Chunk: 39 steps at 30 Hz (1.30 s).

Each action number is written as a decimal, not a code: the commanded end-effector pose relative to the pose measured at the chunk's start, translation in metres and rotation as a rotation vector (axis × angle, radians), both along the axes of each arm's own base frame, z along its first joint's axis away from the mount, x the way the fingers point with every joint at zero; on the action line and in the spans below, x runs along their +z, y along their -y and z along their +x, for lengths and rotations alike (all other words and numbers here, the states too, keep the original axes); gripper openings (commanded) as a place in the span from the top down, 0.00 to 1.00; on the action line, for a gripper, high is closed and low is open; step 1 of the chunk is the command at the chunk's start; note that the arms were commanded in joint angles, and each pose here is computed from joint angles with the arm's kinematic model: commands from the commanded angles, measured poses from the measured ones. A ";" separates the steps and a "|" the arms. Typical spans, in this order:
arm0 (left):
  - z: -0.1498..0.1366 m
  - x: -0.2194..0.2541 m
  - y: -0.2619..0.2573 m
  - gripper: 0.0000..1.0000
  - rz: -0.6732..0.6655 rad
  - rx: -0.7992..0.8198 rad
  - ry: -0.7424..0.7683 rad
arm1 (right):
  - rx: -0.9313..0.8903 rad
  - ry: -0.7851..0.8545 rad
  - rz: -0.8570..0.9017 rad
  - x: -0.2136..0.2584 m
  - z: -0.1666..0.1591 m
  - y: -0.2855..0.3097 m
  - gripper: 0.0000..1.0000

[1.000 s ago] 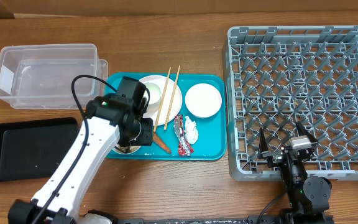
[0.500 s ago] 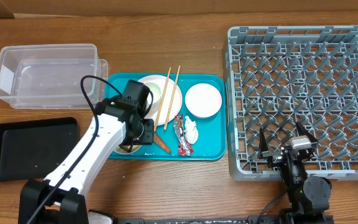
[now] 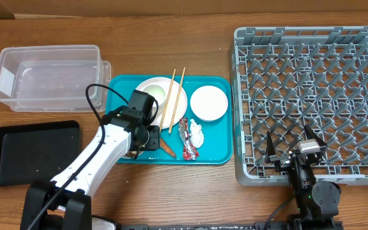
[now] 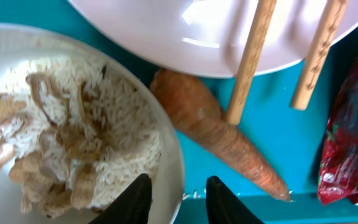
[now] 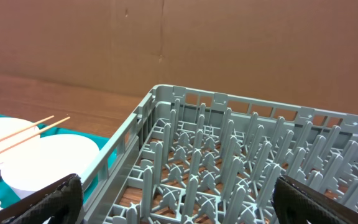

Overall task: Sort waste into correct bins and load items into the dishwasher
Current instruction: 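Move the left gripper to the white food bowl and grasp its rim, then carry the bowl to the black tray and tip the scraps out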

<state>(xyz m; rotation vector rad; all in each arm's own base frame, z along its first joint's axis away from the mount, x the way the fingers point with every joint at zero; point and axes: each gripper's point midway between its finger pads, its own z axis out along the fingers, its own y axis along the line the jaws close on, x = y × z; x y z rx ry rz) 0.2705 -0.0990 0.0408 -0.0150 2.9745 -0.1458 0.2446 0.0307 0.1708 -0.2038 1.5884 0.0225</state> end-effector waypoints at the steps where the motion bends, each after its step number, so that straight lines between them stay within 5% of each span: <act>1: -0.004 -0.006 0.002 0.68 0.017 -0.023 0.000 | 0.002 0.006 -0.002 -0.001 0.000 0.000 0.00; 6: -0.003 -0.013 0.009 0.69 0.025 -0.051 0.031 | 0.002 0.006 -0.002 -0.001 0.000 0.000 0.00; 9: 0.001 -0.013 -0.005 0.82 0.106 -0.036 0.057 | 0.002 0.006 -0.002 -0.001 0.000 0.000 0.00; 18: -0.001 -0.013 -0.003 0.83 0.096 -0.038 0.050 | 0.002 0.006 -0.002 -0.001 0.000 0.000 0.00; 22: -0.002 -0.013 -0.004 0.96 0.098 -0.037 0.044 | 0.002 0.006 -0.002 -0.001 0.000 0.000 0.00; 39: 0.000 0.056 0.009 0.96 -0.009 -0.004 0.107 | 0.002 0.006 -0.002 -0.001 0.000 0.000 0.00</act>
